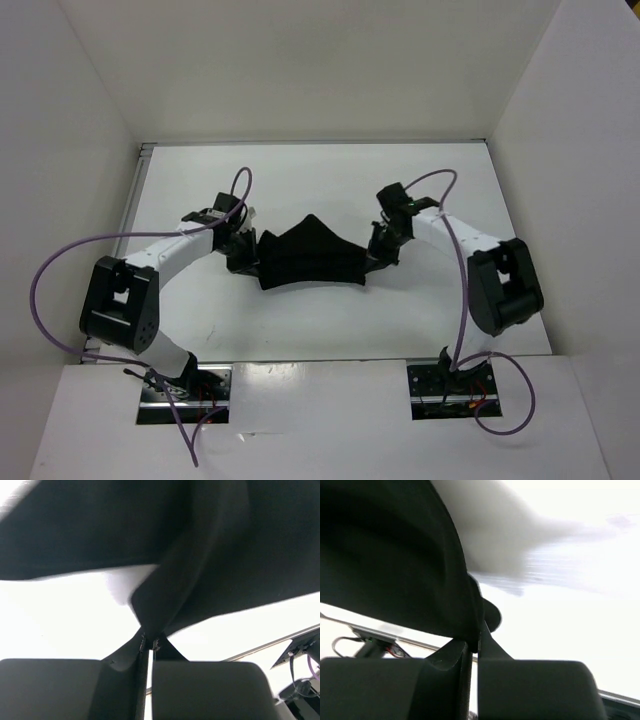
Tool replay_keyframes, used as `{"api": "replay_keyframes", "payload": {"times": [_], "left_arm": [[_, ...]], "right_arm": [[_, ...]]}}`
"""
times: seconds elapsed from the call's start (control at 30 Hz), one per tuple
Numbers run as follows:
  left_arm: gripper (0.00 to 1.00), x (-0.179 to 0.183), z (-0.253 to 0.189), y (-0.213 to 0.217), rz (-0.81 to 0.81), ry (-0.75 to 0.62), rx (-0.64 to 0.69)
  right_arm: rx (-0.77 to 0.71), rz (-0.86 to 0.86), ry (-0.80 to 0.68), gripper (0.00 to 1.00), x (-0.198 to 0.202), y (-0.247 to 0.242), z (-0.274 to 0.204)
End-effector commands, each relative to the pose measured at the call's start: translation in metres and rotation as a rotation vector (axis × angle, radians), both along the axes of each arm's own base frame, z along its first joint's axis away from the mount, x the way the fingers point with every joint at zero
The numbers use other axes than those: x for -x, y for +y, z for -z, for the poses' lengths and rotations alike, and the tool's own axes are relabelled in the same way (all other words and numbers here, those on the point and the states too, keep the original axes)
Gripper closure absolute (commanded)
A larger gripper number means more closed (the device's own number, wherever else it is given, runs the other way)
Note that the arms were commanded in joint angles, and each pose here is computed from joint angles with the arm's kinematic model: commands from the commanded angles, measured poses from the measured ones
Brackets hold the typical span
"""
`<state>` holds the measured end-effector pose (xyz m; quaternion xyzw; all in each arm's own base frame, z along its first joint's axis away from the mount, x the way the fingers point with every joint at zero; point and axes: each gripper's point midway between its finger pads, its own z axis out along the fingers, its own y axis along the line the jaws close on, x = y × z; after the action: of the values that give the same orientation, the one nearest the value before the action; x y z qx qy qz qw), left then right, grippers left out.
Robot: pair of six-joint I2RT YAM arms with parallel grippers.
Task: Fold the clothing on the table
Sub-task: Flatten the skirt out
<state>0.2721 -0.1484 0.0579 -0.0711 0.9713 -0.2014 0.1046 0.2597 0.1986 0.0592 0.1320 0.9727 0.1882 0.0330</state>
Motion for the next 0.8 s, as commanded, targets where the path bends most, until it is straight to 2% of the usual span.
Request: {"api": "replay_keyframes", "payload": {"times": [0.0, 0.17, 0.27, 0.33, 0.43, 0.5, 0.53, 0.57, 0.6, 0.63, 0.67, 0.7, 0.73, 0.77], "left_arm": [[1.00, 0.007, 0.000, 0.027, -0.008, -0.007, -0.132], [1.00, 0.009, 0.003, 0.019, 0.021, -0.001, -0.144], [1.00, 0.009, 0.003, 0.019, 0.021, -0.001, -0.144], [1.00, 0.005, 0.003, 0.012, 0.032, 0.001, -0.110], [1.00, -0.023, -0.004, 0.003, 0.041, -0.005, -0.049], [1.00, -0.075, -0.042, -0.005, 0.022, -0.123, 0.002], [1.00, -0.094, -0.055, -0.005, 0.030, -0.166, 0.003], [1.00, -0.109, -0.057, -0.006, 0.034, -0.153, 0.006], [1.00, -0.133, -0.076, -0.001, 0.020, -0.198, 0.023], [1.00, -0.175, -0.138, -0.005, 0.011, -0.361, 0.062], [1.00, -0.189, -0.153, -0.009, 0.023, -0.377, 0.113], [1.00, -0.208, -0.183, 0.001, 0.009, -0.456, 0.149], [1.00, -0.217, -0.216, 0.000, 0.009, -0.528, 0.190], [1.00, -0.224, -0.280, -0.003, 0.032, -0.686, 0.223]], "right_arm": [[0.095, -0.011, -0.015, 1.00, 0.008, -0.045, -0.021], [0.110, -0.016, 0.019, 1.00, 0.018, -0.055, -0.015], [0.047, -0.026, -0.003, 1.00, 0.017, -0.045, -0.024], [-0.021, -0.039, -0.029, 1.00, 0.010, -0.033, -0.035], [-0.055, -0.040, -0.116, 1.00, -0.032, -0.022, -0.055], [-0.067, -0.035, -0.170, 1.00, -0.060, -0.018, -0.067], [-0.091, -0.018, -0.262, 1.00, -0.093, -0.016, -0.097], [-0.067, -0.012, -0.254, 1.00, -0.106, -0.019, -0.096], [-0.062, 0.002, -0.296, 1.00, -0.123, -0.021, -0.111], [-0.074, 0.014, -0.444, 1.00, -0.156, -0.021, -0.163], [-0.038, 0.036, -0.484, 1.00, -0.174, -0.025, -0.174], [-0.015, 0.036, -0.519, 1.00, -0.182, -0.032, -0.193], [-0.041, 0.055, -0.686, 1.00, -0.198, -0.031, -0.260], [-0.003, 0.073, -0.713, 1.00, -0.211, -0.040, -0.267]]}}
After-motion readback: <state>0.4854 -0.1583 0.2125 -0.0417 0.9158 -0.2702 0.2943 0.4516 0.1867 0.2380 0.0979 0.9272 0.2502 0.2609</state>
